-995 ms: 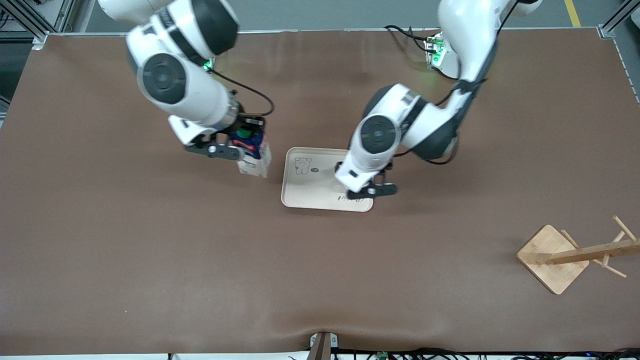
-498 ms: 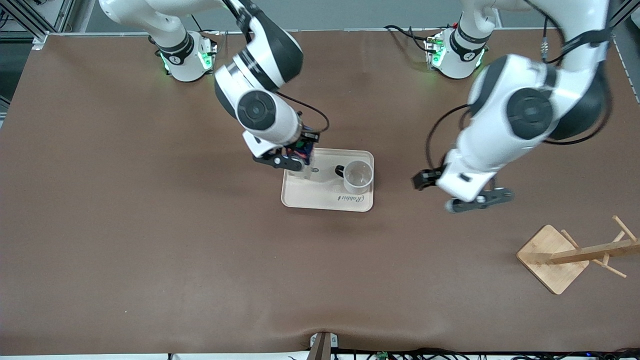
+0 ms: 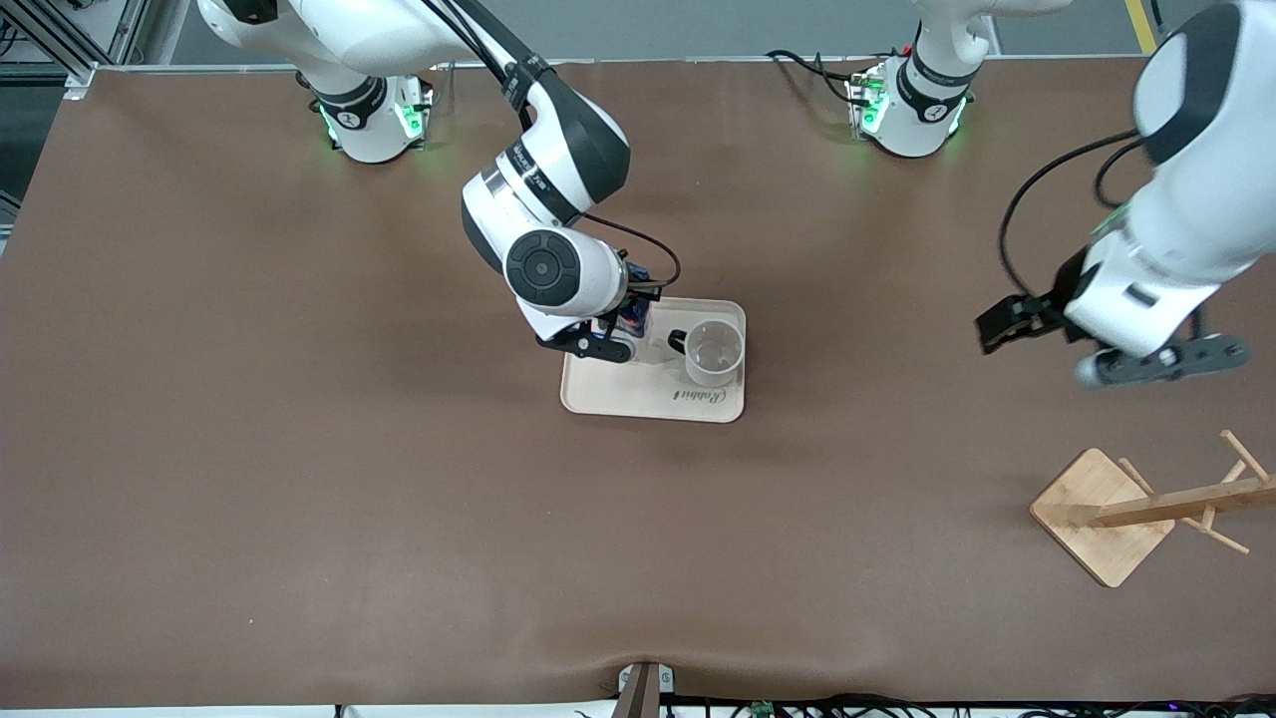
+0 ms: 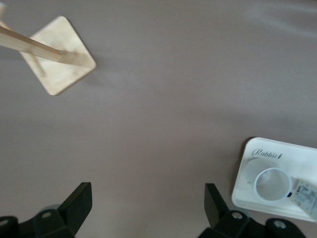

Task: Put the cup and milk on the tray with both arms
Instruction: 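Release the mug with the left gripper while the right gripper carries the carton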

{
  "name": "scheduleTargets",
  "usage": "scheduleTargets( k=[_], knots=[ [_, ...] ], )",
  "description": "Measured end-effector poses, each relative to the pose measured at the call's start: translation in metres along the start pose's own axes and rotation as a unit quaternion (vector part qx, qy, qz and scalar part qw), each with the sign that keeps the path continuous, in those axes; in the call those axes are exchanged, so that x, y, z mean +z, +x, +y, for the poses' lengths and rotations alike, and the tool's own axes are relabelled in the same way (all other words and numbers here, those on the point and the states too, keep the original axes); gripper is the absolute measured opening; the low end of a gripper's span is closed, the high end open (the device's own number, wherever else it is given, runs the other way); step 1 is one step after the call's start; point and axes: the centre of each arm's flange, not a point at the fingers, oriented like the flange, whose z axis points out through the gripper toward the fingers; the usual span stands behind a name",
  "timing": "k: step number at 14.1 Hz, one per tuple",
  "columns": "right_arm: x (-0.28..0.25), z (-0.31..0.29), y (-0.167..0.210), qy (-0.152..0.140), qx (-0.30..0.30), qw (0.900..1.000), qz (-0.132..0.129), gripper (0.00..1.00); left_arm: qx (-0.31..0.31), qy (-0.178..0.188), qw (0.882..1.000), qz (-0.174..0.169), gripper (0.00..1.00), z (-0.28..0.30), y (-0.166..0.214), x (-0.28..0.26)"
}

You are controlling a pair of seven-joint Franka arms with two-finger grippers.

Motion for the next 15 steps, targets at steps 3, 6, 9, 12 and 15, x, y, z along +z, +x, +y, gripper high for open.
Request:
scheduleTargets(
  k=[3,6,9,12,15],
  knots=[
    [0.011,0.003,0.004,-0.020,-0.008,1.000,-0.003,0.59,0.017,0.004,1.000,0.000,1.00,-0.023,-0.016,-0.029],
    [0.022,0.001,0.006,-0.028,-0.009,1.000,-0.006,0.59,0.027,0.007,1.000,0.000,1.00,-0.029,-0.032,-0.048],
    [0.022,0.001,0.006,-0.028,-0.008,1.000,-0.006,0.74,0.034,0.010,0.999,0.001,1.00,-0.035,-0.048,-0.059],
    [0.025,0.003,0.009,-0.031,-0.006,0.999,-0.006,1.00,0.049,0.015,0.999,-0.003,1.00,-0.053,-0.062,-0.060],
    [0.012,0.006,0.007,-0.036,-0.006,0.999,-0.009,1.00,0.052,0.018,0.998,-0.005,1.00,-0.054,-0.075,-0.060]
  ],
)
